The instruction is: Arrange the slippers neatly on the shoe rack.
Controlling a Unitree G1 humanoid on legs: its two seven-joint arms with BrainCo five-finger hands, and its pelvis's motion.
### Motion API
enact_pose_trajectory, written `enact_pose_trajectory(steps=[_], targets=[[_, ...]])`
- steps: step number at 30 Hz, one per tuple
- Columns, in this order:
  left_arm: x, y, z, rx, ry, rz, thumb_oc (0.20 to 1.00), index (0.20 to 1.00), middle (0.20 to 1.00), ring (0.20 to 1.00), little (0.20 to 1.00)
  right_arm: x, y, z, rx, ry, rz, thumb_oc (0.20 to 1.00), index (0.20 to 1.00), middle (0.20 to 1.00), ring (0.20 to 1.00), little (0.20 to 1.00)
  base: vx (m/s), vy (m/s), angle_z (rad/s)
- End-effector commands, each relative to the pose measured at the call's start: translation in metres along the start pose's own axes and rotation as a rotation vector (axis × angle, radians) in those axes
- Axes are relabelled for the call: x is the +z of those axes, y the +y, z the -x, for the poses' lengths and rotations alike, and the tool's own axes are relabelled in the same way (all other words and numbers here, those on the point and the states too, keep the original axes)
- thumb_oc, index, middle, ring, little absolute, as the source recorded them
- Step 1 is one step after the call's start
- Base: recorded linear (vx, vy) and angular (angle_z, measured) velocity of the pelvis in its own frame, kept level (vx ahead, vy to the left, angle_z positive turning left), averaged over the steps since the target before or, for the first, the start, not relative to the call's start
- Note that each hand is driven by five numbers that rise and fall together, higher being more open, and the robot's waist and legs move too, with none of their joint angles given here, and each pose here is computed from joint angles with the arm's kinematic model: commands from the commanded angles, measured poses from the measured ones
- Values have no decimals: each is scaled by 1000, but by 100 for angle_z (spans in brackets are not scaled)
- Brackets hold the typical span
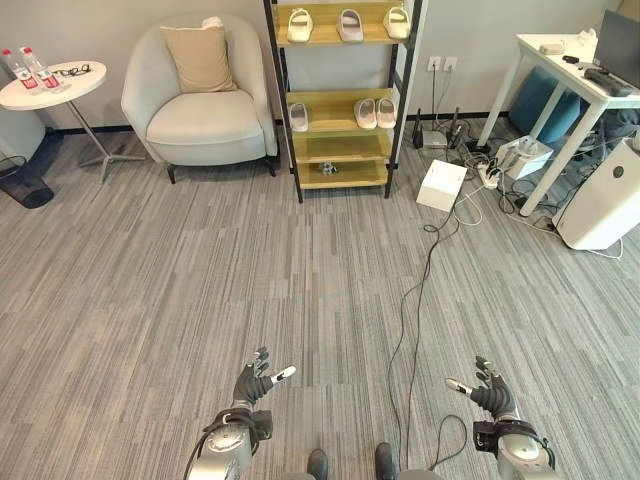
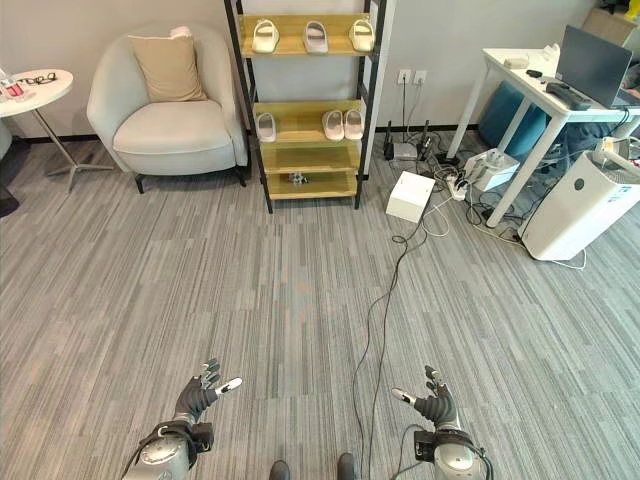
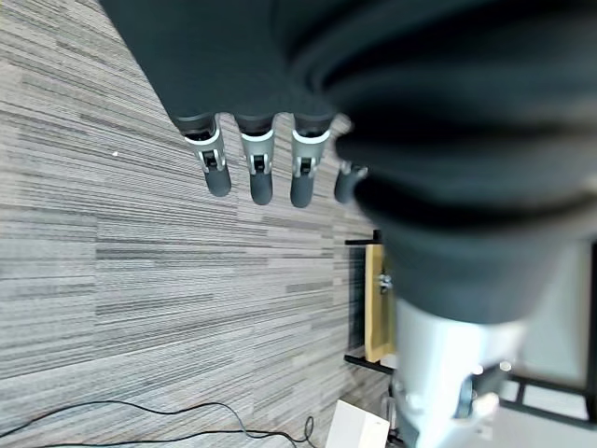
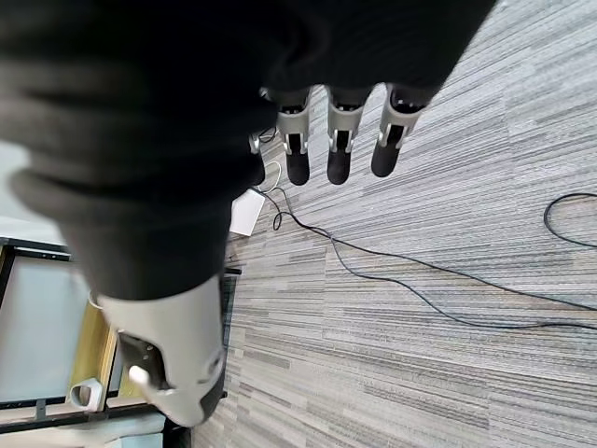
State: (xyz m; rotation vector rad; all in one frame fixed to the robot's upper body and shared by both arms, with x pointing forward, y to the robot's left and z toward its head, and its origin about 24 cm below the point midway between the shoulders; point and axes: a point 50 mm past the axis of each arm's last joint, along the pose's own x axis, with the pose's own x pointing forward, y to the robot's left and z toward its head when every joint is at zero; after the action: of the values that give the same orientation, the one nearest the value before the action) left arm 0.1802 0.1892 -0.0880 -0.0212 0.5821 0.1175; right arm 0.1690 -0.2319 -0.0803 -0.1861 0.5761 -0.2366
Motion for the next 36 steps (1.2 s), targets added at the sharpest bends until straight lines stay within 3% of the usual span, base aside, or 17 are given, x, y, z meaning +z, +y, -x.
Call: enact_pose_trajectory(steps=[1, 27, 36], targets=[[18, 2, -7, -9, -77, -16, 1000, 1000, 1000, 1000, 1000, 15, -6, -7, -15, -72, 2, 1000, 1000, 1000, 1000, 1000, 0, 0, 0], [16, 5, -6, 3, -71, -23, 1000, 1000, 1000, 1000, 1000, 22, -8, -5, -17, -104, 13, 1000, 1000, 1000, 1000, 1000, -3, 3, 5], [26, 22, -4, 49, -113, -47, 1000, 1000, 1000, 1000, 1000, 27, -7, -7, 0, -119, 28, 1000, 1000, 1000, 1000, 1000, 24, 73, -7]])
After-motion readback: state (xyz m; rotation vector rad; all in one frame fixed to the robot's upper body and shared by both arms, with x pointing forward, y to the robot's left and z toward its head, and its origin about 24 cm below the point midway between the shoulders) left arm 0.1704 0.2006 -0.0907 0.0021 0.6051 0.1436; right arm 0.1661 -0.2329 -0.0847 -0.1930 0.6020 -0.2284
